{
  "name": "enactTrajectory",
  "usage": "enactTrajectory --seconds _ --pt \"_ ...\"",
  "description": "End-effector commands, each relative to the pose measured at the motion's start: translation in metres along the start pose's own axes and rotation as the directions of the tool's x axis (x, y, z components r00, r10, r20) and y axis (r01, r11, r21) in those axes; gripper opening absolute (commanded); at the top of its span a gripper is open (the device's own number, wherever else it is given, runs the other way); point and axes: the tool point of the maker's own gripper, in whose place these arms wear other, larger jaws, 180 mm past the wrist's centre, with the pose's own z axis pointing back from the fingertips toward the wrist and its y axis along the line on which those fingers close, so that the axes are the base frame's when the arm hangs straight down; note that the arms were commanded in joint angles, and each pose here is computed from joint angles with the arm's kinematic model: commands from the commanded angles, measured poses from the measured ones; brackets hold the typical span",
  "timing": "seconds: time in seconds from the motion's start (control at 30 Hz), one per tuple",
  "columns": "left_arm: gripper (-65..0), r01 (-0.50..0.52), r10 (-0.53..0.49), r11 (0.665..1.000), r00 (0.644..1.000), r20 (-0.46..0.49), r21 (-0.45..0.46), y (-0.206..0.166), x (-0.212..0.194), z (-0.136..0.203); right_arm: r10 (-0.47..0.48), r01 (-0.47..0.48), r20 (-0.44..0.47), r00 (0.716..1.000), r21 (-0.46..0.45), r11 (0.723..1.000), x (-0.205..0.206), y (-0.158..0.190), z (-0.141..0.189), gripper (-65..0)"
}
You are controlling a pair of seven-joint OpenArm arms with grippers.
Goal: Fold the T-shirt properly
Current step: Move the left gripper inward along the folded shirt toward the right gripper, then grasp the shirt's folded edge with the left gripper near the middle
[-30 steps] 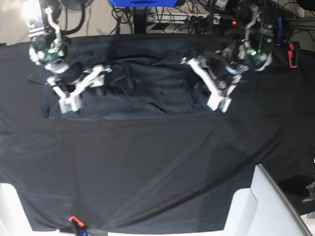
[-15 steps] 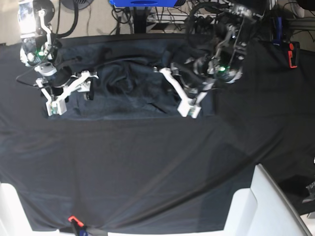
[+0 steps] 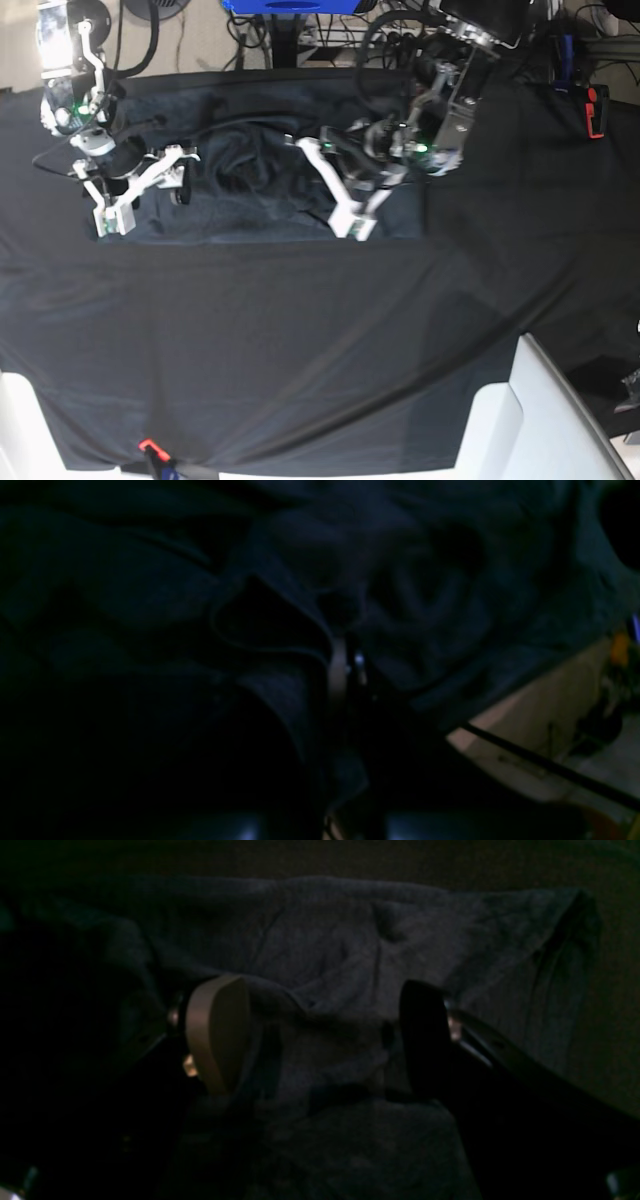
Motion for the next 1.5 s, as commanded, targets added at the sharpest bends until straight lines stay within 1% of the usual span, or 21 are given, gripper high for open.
enactTrajectory --seconds 0.0,0.63,0.87,1.2,1.47 --pt "-65.0 -0.007 0.007 1.000 1.000 0.022 -0.018 -0.003 0.008 0.000 0.008 -0.008 0.044 0.999 0.003 1.000 0.013 -0.001 0.001 -21.0" --pt "-65.0 -0.004 0.004 1.000 1.000 0.006 -0.020 -0.005 0.005 -0.003 0.008 -0.008 0.044 0.999 0.003 1.000 0.013 -0.001 0.001 -21.0" --pt "-65.0 0.035 -0.036 0.998 0.999 -0.021 -0.050 -0.020 -0.005 -0.008 0.008 -0.008 0.044 0.999 0.003 1.000 0.013 -0.001 0.001 -21.0" --pt "-65.0 0.026 -0.028 0.998 0.999 -0.033 -0.052 -0.021 -0.014 -0.007 0.008 -0.008 0.044 0.999 0.003 1.000 0.013 -0.001 0.001 -21.0" --pt "-65.0 0.025 -0.027 0.998 0.999 -0.034 -0.051 -0.020 -0.013 -0.008 0.006 -0.007 0.044 0.999 0.004 1.000 0.013 -0.001 0.001 -21.0"
